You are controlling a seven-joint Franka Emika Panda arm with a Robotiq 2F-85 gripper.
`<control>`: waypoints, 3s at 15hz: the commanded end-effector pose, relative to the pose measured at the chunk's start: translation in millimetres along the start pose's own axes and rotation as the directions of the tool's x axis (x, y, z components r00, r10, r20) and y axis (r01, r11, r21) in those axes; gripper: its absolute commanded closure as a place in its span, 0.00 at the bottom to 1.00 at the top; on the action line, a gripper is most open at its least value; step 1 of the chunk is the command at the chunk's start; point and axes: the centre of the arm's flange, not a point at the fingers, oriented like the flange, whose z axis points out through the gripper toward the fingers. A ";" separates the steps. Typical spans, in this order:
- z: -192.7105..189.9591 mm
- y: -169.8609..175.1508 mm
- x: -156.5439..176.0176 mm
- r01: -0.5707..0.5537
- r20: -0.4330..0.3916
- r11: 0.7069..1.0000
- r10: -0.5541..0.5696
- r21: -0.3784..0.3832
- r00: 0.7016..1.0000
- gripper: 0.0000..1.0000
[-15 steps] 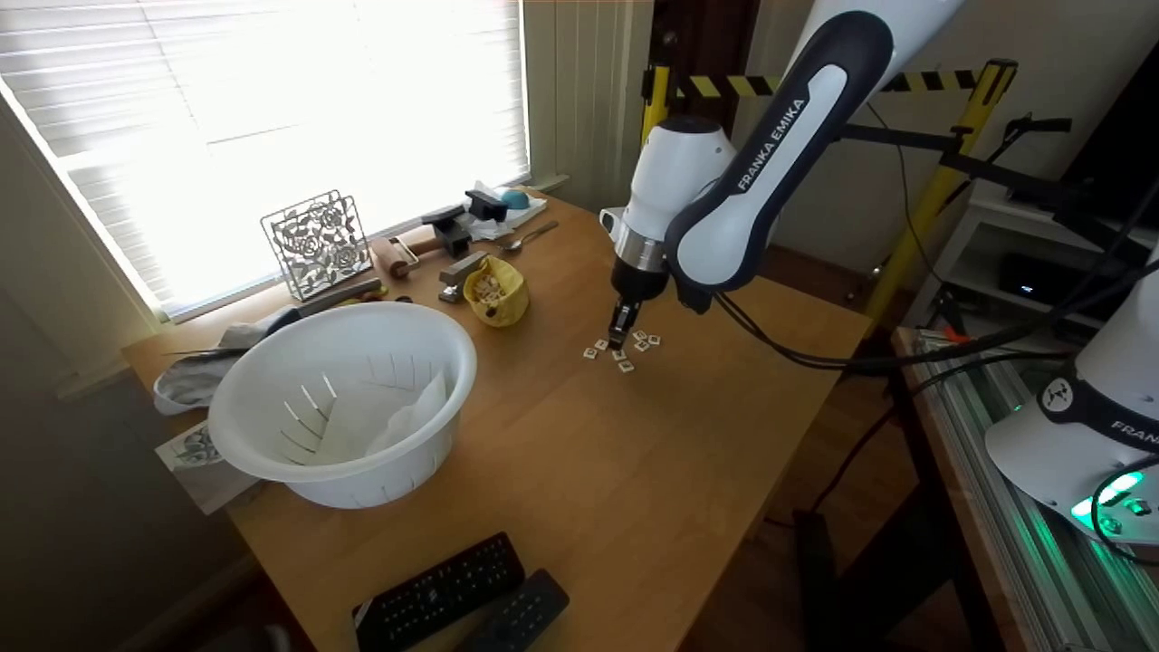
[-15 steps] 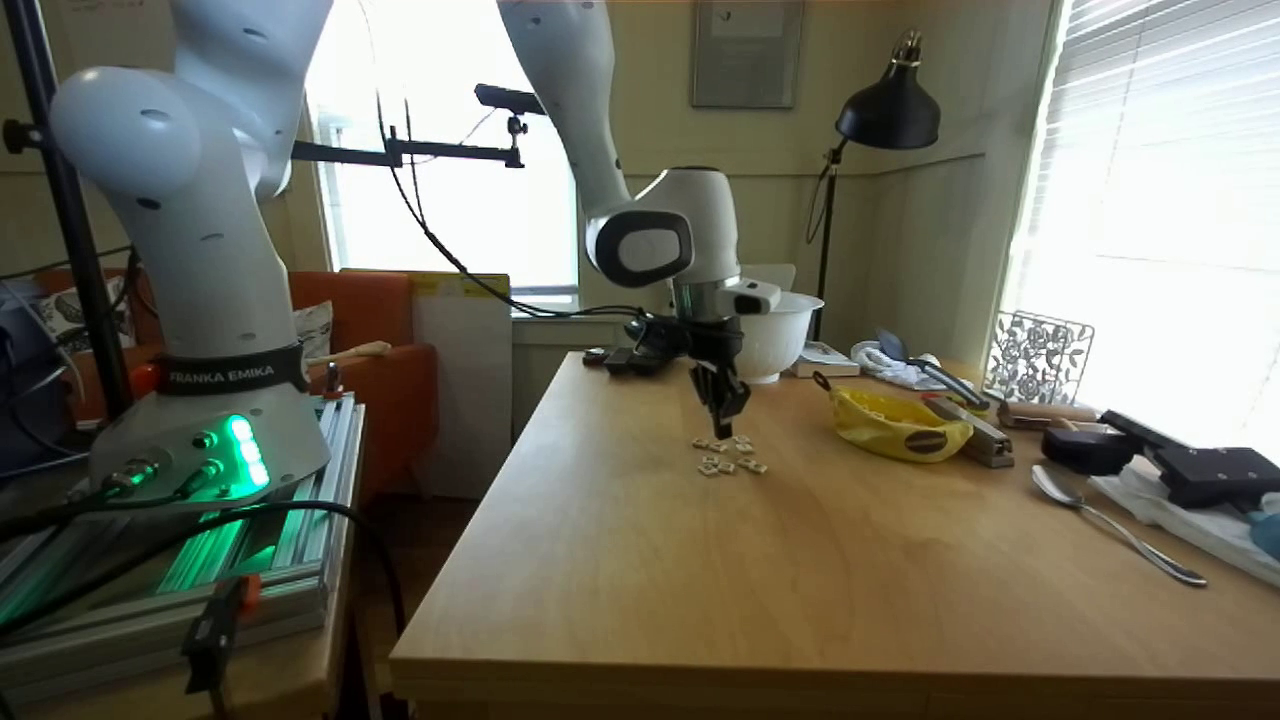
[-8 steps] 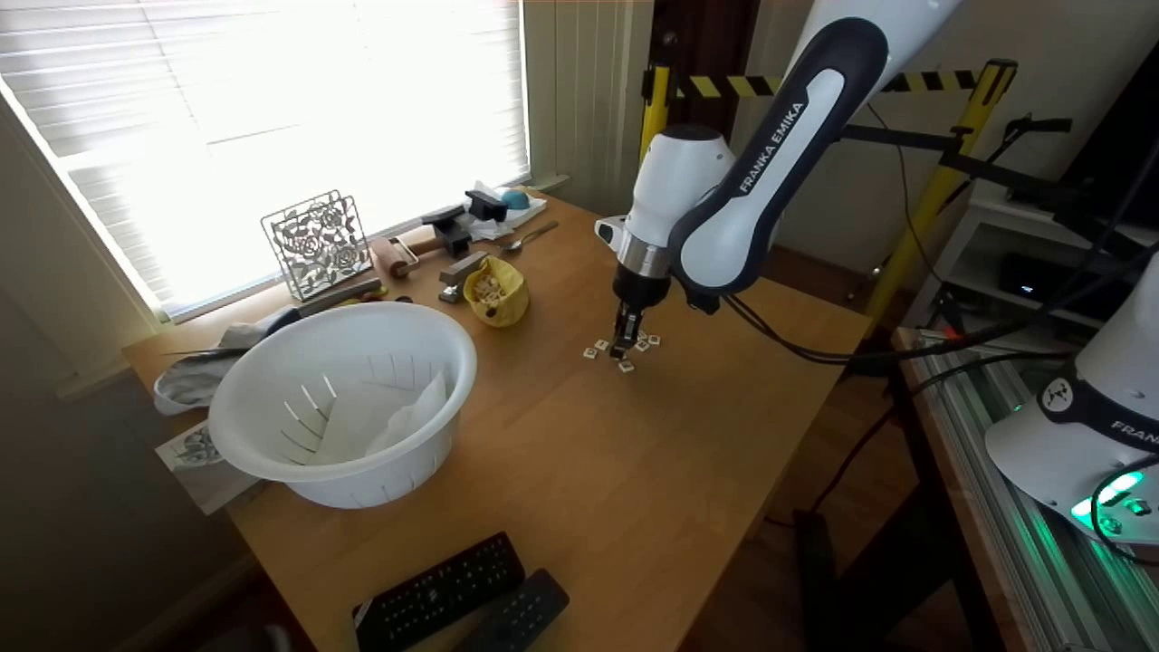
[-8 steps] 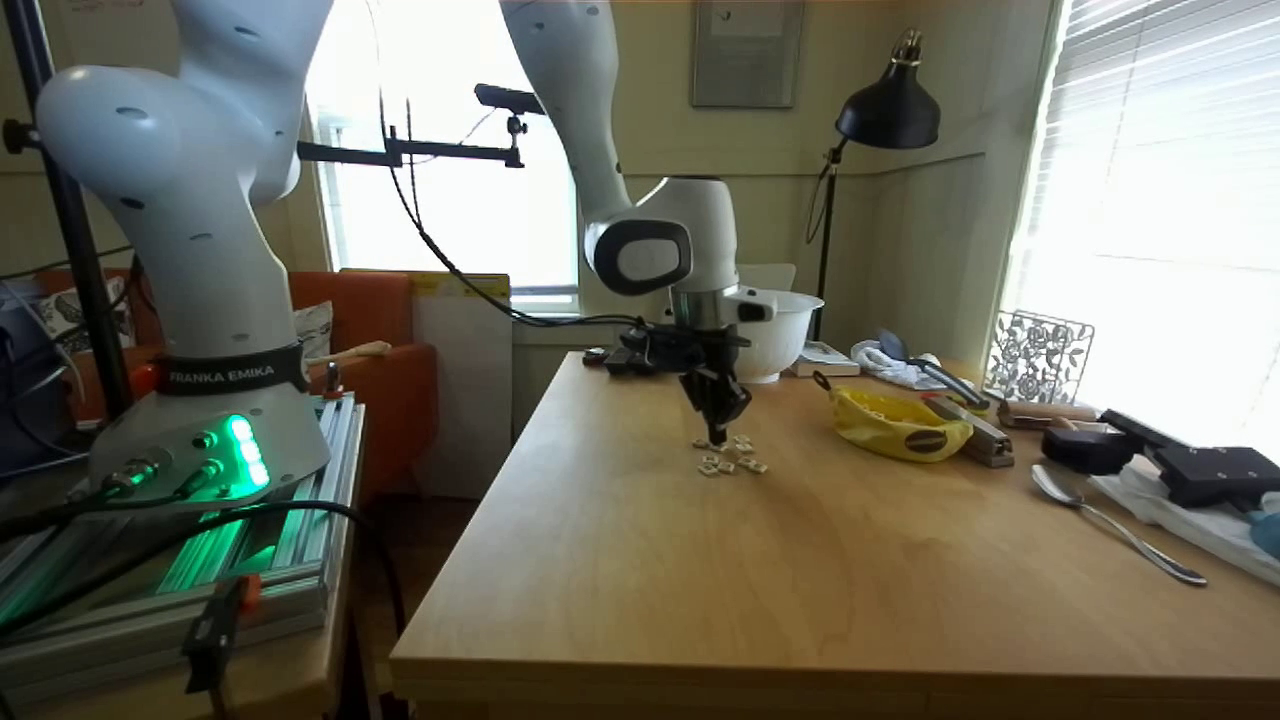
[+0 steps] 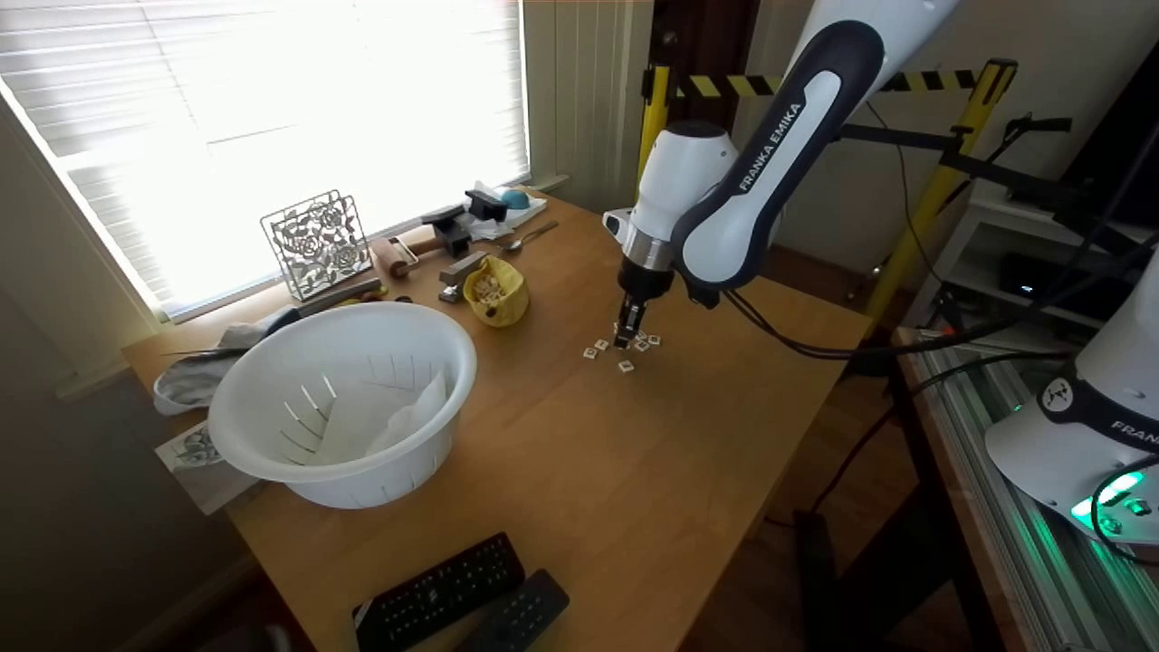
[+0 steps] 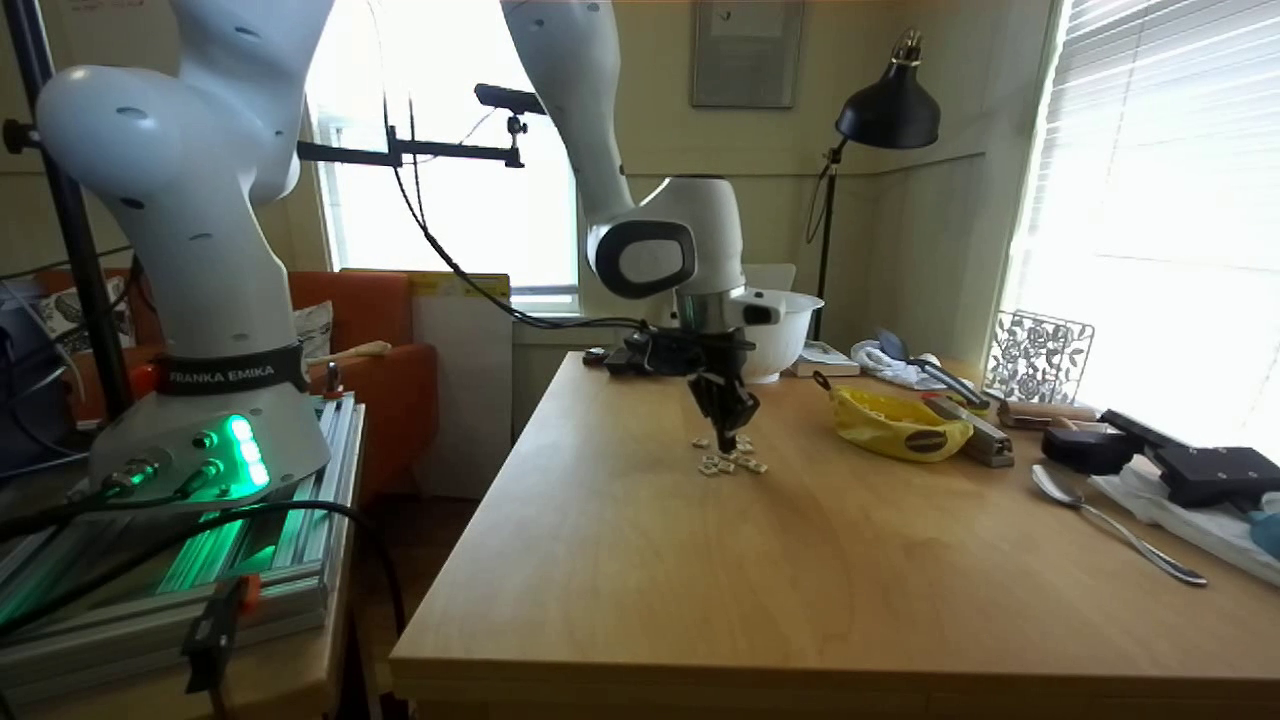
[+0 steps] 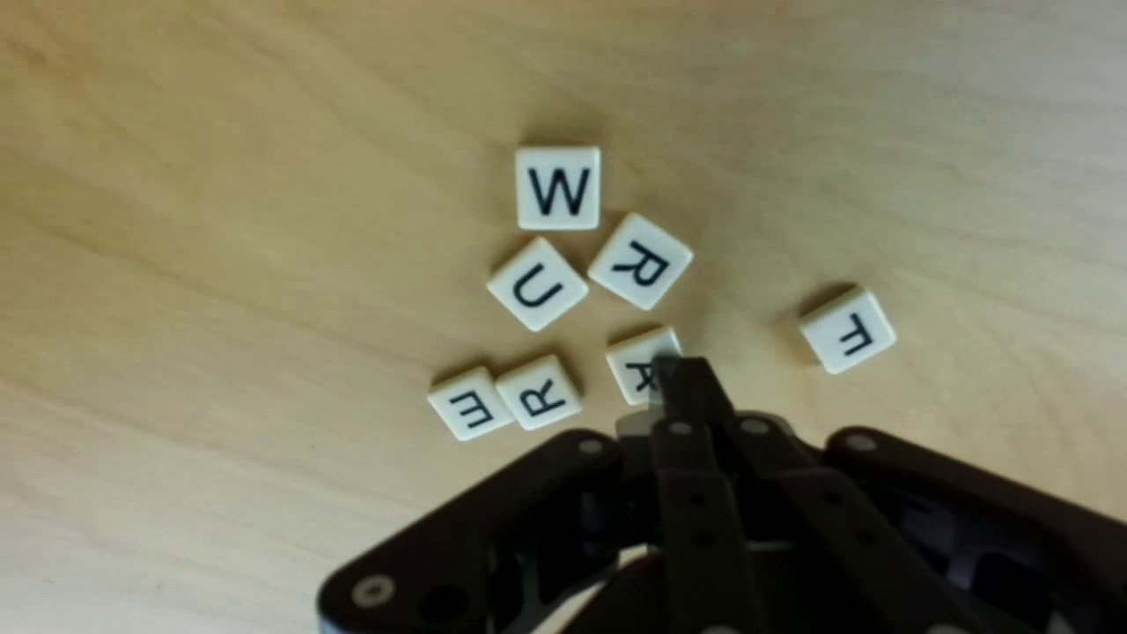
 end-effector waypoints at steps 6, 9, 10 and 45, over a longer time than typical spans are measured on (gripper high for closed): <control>18.1 -1.3 3.0 -0.361 -0.020 0.929 0.361 -0.081 0.932 1.00; 19.5 -5.9 5.0 -0.442 -0.023 0.892 0.442 -0.091 0.897 1.00; 19.9 -6.9 6.2 -0.468 -0.025 0.879 0.468 -0.096 0.883 1.00; 19.2 -43.7 8.1 -0.870 -0.013 0.476 0.877 -0.128 0.481 1.00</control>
